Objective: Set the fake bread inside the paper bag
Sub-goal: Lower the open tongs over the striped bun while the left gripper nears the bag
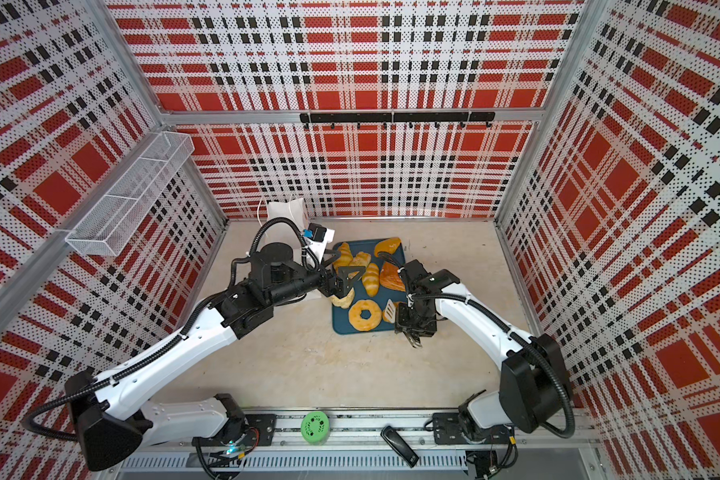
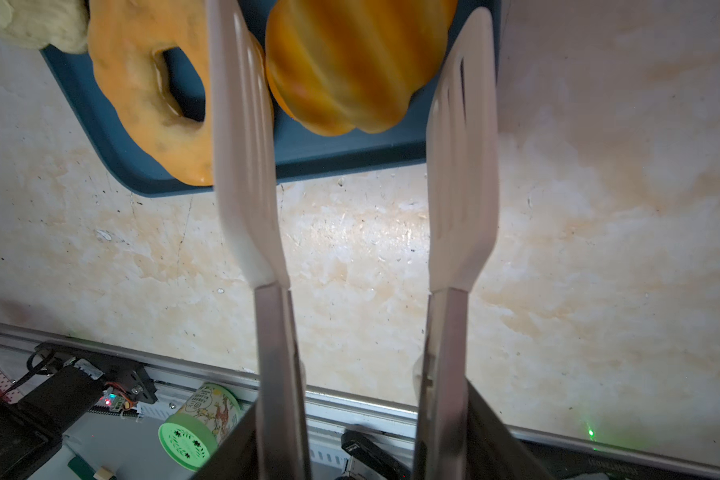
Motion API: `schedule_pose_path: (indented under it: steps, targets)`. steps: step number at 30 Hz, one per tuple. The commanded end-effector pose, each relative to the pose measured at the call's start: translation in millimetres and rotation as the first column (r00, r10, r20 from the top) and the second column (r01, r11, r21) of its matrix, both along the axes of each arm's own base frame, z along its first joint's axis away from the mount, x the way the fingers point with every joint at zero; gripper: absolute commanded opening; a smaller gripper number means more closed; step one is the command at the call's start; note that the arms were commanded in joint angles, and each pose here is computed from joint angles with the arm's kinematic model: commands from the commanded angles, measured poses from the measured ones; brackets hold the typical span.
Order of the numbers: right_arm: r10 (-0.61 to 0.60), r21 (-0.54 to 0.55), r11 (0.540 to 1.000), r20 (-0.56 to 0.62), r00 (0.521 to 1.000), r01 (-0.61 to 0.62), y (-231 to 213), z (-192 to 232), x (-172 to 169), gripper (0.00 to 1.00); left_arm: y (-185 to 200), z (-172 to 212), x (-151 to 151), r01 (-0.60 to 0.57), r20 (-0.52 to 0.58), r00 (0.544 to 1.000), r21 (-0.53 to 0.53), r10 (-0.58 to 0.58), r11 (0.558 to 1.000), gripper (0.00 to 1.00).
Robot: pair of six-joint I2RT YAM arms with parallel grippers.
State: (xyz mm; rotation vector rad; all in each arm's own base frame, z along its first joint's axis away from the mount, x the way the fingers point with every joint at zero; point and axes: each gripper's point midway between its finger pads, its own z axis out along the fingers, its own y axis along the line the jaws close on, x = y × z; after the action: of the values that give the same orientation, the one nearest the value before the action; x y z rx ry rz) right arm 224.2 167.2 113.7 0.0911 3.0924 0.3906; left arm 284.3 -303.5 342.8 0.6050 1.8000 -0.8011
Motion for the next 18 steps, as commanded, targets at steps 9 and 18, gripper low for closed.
schedule_pose_path:
  steps: [9, 18]
  targets:
    - [0.03, 0.004, 1.0, 0.004, 1.0, -0.03, 13, -2, 25, 0.6, 20, -10, -6, -0.063, 0.016, 0.998, 0.117, 0.062, 0.991, 0.99]
    - [0.1, -0.074, 0.992, -0.03, 0.995, -0.102, 3, 2, 35, 0.4, 38, -7, -7, -0.126, 0.036, 0.992, 0.15, 0.121, 0.981, 0.99]
